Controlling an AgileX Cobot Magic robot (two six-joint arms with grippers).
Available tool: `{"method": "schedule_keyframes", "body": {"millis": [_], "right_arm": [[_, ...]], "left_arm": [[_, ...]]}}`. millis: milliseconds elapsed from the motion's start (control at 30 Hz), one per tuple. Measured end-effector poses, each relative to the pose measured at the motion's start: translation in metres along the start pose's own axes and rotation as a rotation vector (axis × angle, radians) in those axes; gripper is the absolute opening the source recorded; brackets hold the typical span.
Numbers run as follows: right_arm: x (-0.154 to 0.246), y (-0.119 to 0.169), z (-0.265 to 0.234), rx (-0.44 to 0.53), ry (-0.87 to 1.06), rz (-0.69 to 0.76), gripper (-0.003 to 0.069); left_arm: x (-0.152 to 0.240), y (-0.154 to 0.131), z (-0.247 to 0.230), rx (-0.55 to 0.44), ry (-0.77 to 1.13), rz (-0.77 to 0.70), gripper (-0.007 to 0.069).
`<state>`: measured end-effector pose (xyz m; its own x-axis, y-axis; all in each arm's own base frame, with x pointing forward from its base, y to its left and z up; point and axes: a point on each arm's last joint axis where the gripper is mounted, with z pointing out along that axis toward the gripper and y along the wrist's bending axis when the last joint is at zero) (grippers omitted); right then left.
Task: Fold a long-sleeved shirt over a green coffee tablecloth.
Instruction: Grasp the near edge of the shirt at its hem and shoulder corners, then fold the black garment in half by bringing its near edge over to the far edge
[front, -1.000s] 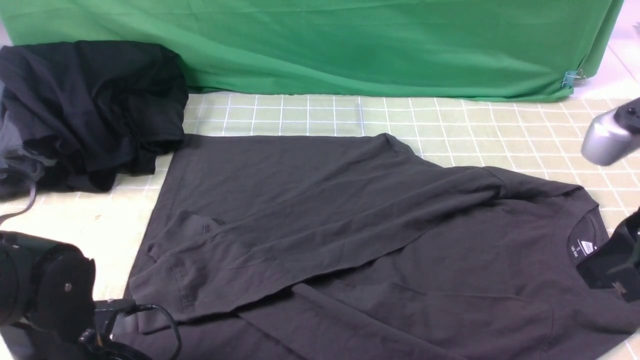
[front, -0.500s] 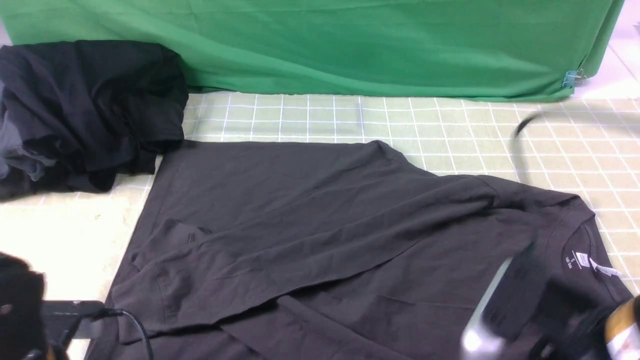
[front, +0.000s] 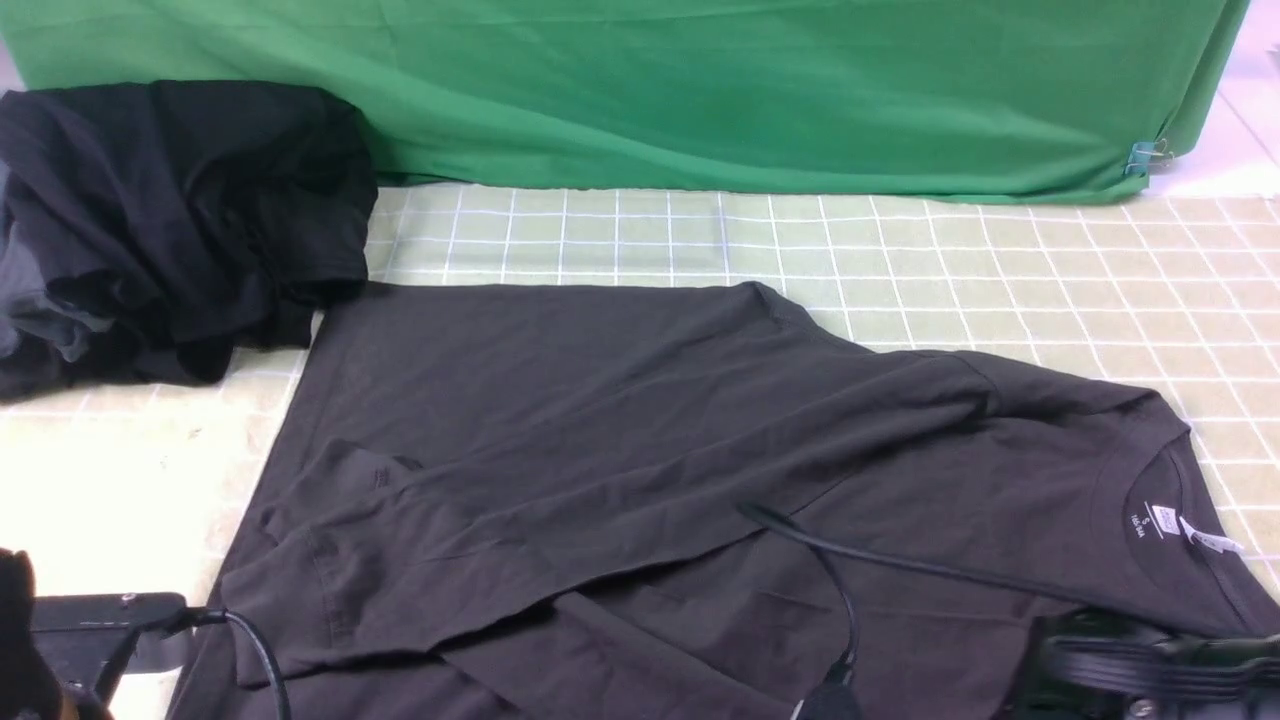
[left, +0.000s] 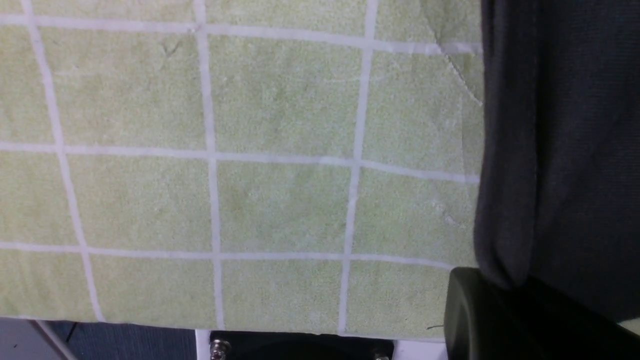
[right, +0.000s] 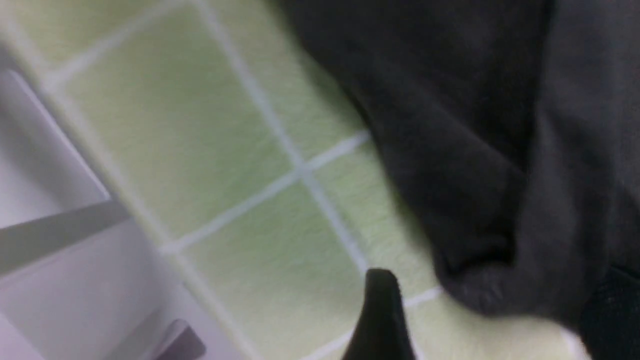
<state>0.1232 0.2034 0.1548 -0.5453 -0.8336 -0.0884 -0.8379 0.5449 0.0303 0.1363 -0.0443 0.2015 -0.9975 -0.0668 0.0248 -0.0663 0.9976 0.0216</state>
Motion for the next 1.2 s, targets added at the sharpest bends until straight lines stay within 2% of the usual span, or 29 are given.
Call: {"method": "schedule_keyframes", "body": {"millis": [33, 100, 133, 200, 233, 300, 400, 533, 733, 800, 933, 967, 1033, 1067, 1100, 1200], "right_arm": [[0.0, 0.0, 0.0, 0.003, -0.001, 0.0, 0.0489], [-0.001, -0.002, 0.001, 0.018, 0.002, -0.002, 0.0353], [-0.001, -0.002, 0.001, 0.018, 0.002, -0.002, 0.0336], [0.0, -0.003, -0.002, 0.033, 0.001, -0.008, 0.012], [0.002, -0.003, -0.004, 0.028, 0.004, 0.002, 0.0069], [0.006, -0.002, -0.011, 0.022, 0.011, 0.019, 0.0039], [0.014, 0.002, -0.03, 0.015, -0.019, 0.031, 0.0033], [0.028, 0.004, -0.061, 0.014, -0.089, 0.065, 0.0032], [0.023, -0.017, -0.113, 0.163, -0.22, 0.094, 0.0032], [0.009, -0.039, -0.137, 0.226, -0.282, 0.114, 0.0032], [-0.008, -0.07, -0.155, 0.28, -0.32, 0.145, 0.0032], [-0.018, -0.092, -0.163, 0.318, -0.337, 0.154, 0.0032], [-0.03, -0.117, -0.163, 0.349, -0.338, 0.17, 0.0032], [-0.031, -0.12, -0.163, 0.351, -0.336, 0.172, 0.0032], [-0.043, -0.137, -0.163, 0.367, -0.345, 0.182, 0.0032], [-0.067, -0.165, -0.151, 0.383, -0.349, 0.189, 0.0032]], "left_arm": [[0.0, 0.0, 0.0, 0.0, 0.0, 0.0, 0.0022], [0.0, -0.001, 0.0, 0.01, 0.004, -0.005, 0.0022], [0.0, -0.001, 0.0, 0.009, 0.005, -0.005, 0.0022], [0.003, 0.0, -0.002, 0.013, 0.01, -0.002, 0.0022], [0.005, 0.001, -0.004, 0.016, 0.004, 0.0, 0.0022], [0.011, 0.002, -0.009, 0.024, 0.002, 0.0, 0.0022], [0.021, 0.005, -0.019, 0.054, -0.033, 0.007, 0.0022], [0.028, 0.007, -0.049, 0.127, -0.174, 0.005, 0.0022], [0.003, 0.007, -0.094, 0.085, -0.336, 0.005, 0.0022], [-0.024, 0.0, -0.11, 0.049, -0.364, 0.012, 0.0022], [-0.068, -0.013, -0.121, 0.022, -0.383, 0.015, 0.0022], [-0.087, -0.018, -0.123, 0.02, -0.386, 0.004, 0.0022], [-0.118, -0.02, -0.125, 0.016, -0.388, -0.022, 0.0022], [-0.121, -0.02, -0.124, 0.015, -0.387, -0.025, 0.0022], [-0.143, -0.018, -0.123, 0.014, -0.383, -0.039, 0.0022], [-0.186, -0.014, -0.116, 0.018, -0.368, -0.065, 0.0022]]}}
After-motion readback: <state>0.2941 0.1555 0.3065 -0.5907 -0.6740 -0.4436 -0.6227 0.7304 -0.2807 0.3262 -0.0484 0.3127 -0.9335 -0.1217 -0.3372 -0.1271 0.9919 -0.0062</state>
